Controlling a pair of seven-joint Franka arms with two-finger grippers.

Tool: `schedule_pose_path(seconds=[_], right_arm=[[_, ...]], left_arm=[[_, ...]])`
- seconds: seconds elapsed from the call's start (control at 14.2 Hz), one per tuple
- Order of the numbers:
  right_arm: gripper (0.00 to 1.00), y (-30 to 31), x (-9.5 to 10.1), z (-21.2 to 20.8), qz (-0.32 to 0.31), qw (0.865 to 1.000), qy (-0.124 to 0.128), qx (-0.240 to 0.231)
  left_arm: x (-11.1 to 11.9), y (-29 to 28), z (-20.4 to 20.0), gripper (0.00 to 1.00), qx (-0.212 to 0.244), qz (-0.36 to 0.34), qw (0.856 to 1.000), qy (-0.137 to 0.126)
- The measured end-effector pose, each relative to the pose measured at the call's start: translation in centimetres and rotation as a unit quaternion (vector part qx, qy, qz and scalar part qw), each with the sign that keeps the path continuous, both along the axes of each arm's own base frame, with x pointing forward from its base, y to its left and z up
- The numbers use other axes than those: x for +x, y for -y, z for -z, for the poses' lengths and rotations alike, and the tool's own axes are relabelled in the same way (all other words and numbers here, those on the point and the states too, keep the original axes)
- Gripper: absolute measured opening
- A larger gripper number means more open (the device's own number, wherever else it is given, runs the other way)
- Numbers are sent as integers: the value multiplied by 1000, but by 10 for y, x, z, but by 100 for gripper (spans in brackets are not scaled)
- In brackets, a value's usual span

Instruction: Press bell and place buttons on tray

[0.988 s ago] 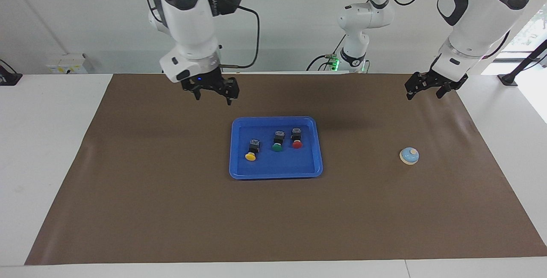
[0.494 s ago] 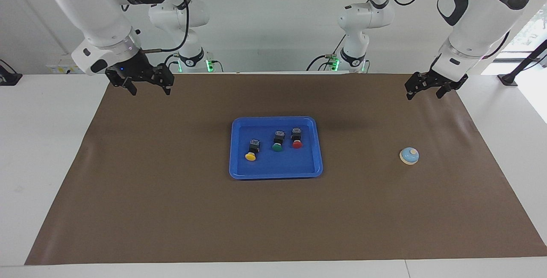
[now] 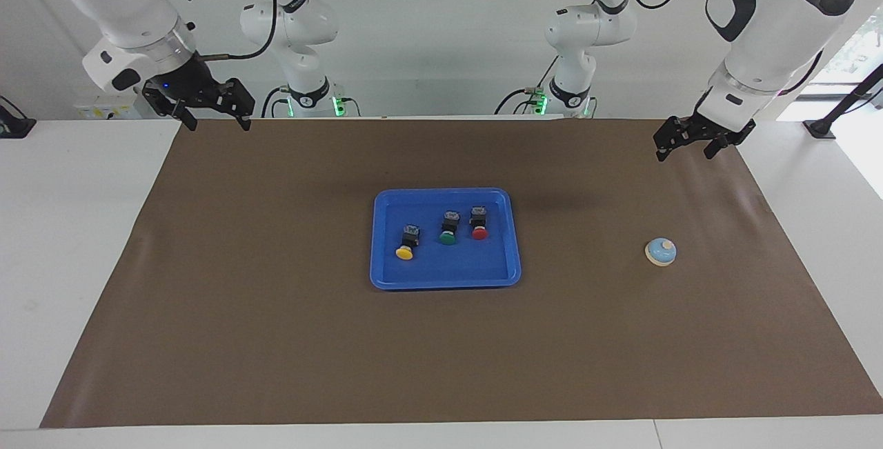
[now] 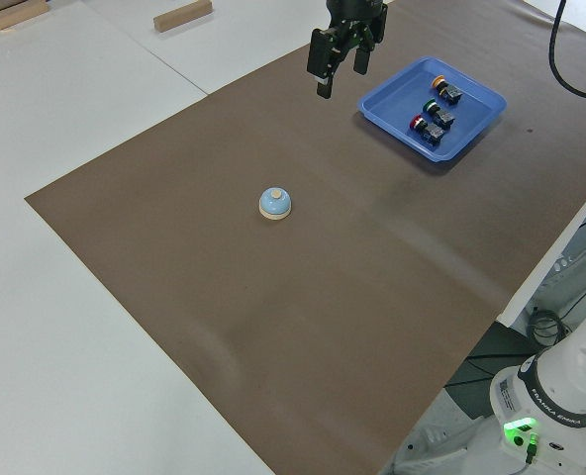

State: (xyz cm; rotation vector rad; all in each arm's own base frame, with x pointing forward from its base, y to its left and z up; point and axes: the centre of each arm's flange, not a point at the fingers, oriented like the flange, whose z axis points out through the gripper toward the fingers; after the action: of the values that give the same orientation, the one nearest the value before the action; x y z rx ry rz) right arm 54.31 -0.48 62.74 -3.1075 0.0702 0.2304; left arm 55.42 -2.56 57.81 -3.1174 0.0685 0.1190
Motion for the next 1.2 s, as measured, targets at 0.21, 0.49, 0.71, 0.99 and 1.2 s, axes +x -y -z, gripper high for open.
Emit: schedule_pose_path(seconds=[0.21,0.49,0.71,0.99,1.2], right_arm=[[100,3,1,7,-9,1000,3,-3],[100,3,1,5,-12,1000,8,-17],[100,1,1,5,-15,1000,9,-23],[100,5,1,5,-12,1000,8,-23],[100,8,1,5,-9,1000,8,-23]], left_arm=[[0,0,0,100,0,0,1000,0],[0,0,0,100,0,0,1000,0],[0,0,0,100,0,0,1000,0],[0,0,0,100,0,0,1000,0],[0,0,0,100,0,0,1000,0]])
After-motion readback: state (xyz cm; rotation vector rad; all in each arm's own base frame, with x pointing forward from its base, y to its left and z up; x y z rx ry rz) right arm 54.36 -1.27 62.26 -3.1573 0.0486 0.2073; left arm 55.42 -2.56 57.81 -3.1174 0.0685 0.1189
